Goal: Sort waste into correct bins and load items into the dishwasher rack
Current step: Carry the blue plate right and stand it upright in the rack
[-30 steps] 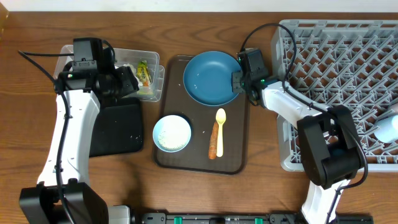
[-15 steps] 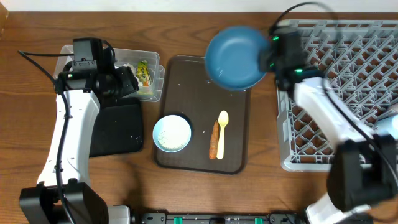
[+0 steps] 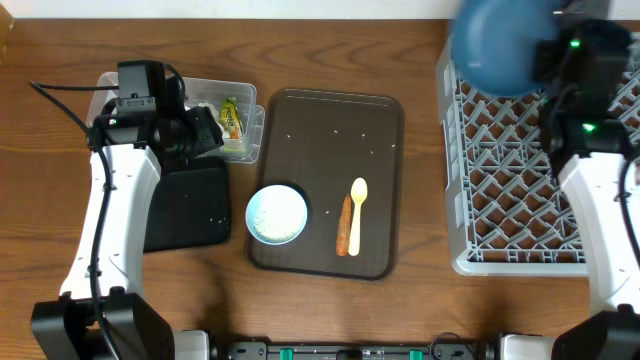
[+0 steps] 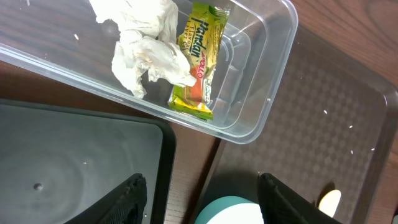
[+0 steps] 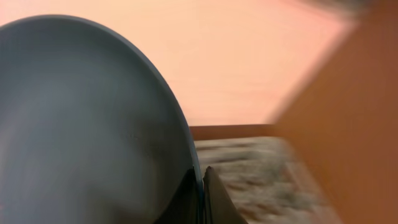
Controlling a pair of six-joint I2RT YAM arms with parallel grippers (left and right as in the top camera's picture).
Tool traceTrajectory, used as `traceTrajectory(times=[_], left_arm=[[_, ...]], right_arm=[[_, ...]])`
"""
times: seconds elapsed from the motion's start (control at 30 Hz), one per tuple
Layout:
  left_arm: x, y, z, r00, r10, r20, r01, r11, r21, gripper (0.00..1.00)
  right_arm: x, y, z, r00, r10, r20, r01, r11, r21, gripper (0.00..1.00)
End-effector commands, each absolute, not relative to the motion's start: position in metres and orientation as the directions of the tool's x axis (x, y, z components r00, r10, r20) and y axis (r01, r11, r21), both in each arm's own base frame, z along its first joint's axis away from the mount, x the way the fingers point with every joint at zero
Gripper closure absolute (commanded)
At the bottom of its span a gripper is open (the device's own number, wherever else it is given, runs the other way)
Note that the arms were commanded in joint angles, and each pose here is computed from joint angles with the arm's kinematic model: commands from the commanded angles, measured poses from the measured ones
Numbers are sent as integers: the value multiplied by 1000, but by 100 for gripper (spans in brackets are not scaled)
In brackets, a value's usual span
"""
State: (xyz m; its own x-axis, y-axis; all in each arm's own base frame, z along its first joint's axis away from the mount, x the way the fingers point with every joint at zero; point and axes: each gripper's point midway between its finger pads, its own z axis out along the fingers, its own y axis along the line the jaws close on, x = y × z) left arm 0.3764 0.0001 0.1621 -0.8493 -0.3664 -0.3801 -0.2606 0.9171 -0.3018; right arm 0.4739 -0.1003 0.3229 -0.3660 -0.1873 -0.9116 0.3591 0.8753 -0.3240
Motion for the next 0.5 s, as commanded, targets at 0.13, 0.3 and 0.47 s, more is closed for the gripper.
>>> traceTrajectory(times=[0.13, 0.3, 0.47], left_arm=[[377, 4, 164, -846, -361, -392, -259, 922, -288, 40], [377, 4, 164, -847, -361, -391, -259, 922, -288, 41], [377, 4, 164, -847, -361, -391, -260, 922, -288, 41]], right_arm=[[428, -207, 358, -516, -262, -815, 636, 520, -570, 99], [426, -247, 358, -607, -319, -728, 612, 398, -683, 99], [432, -280, 333, -729, -344, -592, 511, 302, -805, 99]])
